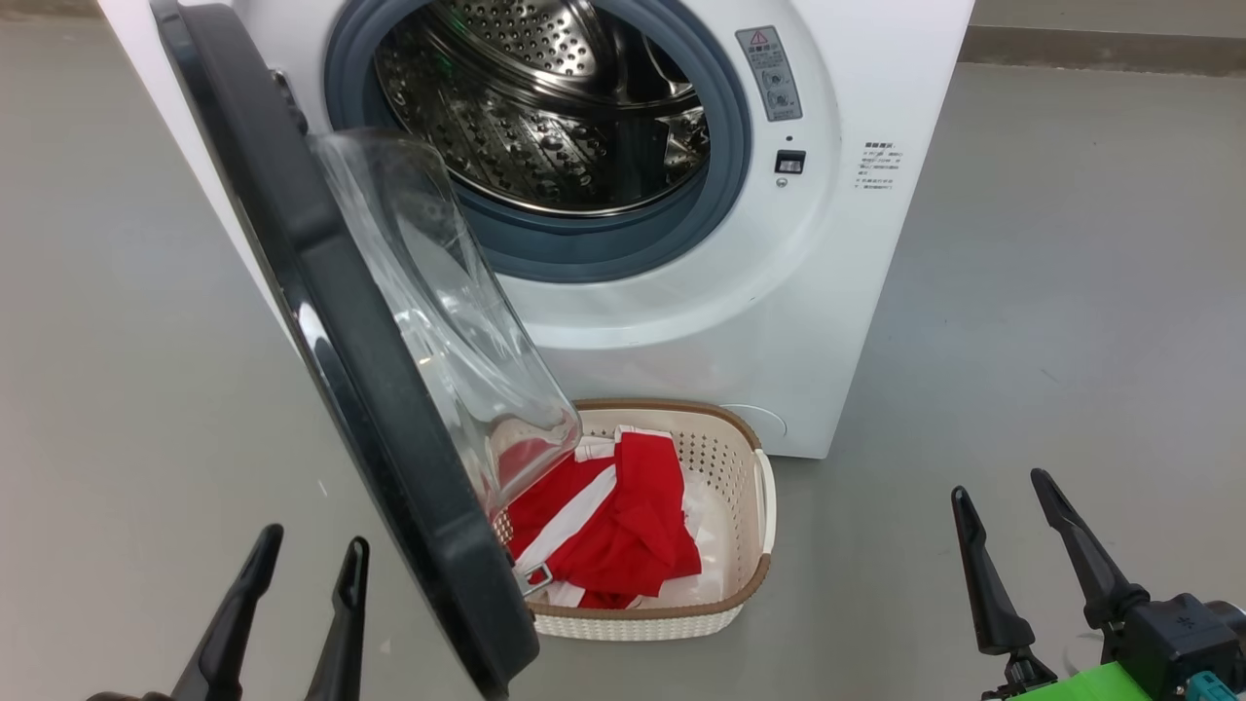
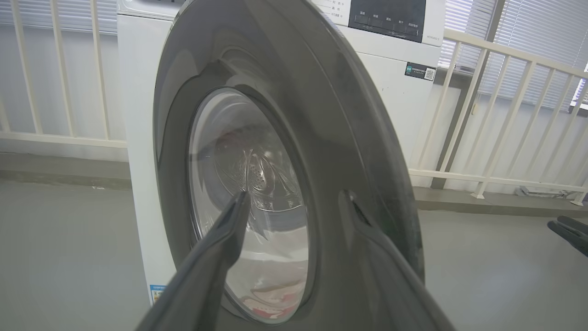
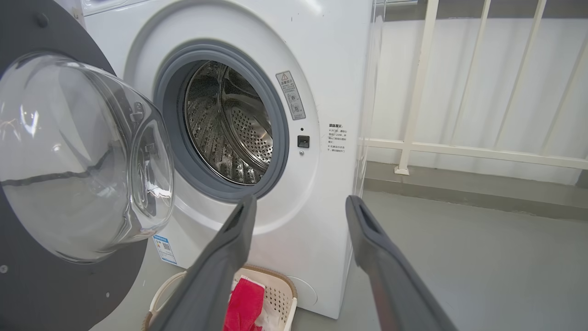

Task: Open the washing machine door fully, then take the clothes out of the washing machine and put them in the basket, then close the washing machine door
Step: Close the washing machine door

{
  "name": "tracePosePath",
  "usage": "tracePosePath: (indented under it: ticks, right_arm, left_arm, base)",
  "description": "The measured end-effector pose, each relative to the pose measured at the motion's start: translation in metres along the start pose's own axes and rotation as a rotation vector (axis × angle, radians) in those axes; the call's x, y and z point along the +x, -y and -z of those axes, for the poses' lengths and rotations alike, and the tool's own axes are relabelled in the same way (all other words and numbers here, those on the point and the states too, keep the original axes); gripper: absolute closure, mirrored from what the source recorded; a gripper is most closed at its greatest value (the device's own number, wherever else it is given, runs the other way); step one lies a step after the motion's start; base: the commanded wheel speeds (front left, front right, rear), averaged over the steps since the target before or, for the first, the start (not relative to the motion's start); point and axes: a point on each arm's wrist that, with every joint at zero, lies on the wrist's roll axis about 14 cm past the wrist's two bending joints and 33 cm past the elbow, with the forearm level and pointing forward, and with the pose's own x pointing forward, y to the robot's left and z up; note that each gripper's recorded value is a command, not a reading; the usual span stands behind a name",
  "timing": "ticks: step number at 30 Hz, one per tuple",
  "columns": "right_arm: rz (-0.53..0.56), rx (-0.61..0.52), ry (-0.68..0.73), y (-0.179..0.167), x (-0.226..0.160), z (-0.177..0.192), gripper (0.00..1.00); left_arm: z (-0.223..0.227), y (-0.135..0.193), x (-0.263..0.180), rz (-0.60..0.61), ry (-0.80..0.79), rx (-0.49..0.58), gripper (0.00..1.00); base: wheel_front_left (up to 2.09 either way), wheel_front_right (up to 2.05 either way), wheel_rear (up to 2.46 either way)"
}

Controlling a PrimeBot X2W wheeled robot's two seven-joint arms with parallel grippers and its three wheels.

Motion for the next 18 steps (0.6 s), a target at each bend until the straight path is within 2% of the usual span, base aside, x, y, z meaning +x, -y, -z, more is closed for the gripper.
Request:
tracePosePath:
  ticks: [13,15,18]
  right_arm:
    - [-0.013,0.005,-0.001,-0.004,0.001,0.0,0.0]
    - [-0.013,0.01,0.001,-0.005,0.001,0.0,0.0]
    - [-0.014,0.011,0.001,-0.005,0.001,0.0,0.0]
  left_arm:
    - [-0.001,-0.003,-0.002,-0.012,0.001,0.028,0.0]
    - [-0.002,-0.003,-0.002,-0.022,0.01,0.015,0.0]
    - [-0.011,-0.006,-0.001,-0.058,0.051,-0.057,0.0]
  base:
    - [0.0,0.0,0.0]
    - [0.0,0.0,0.0]
    - [0.0,0.0,0.0]
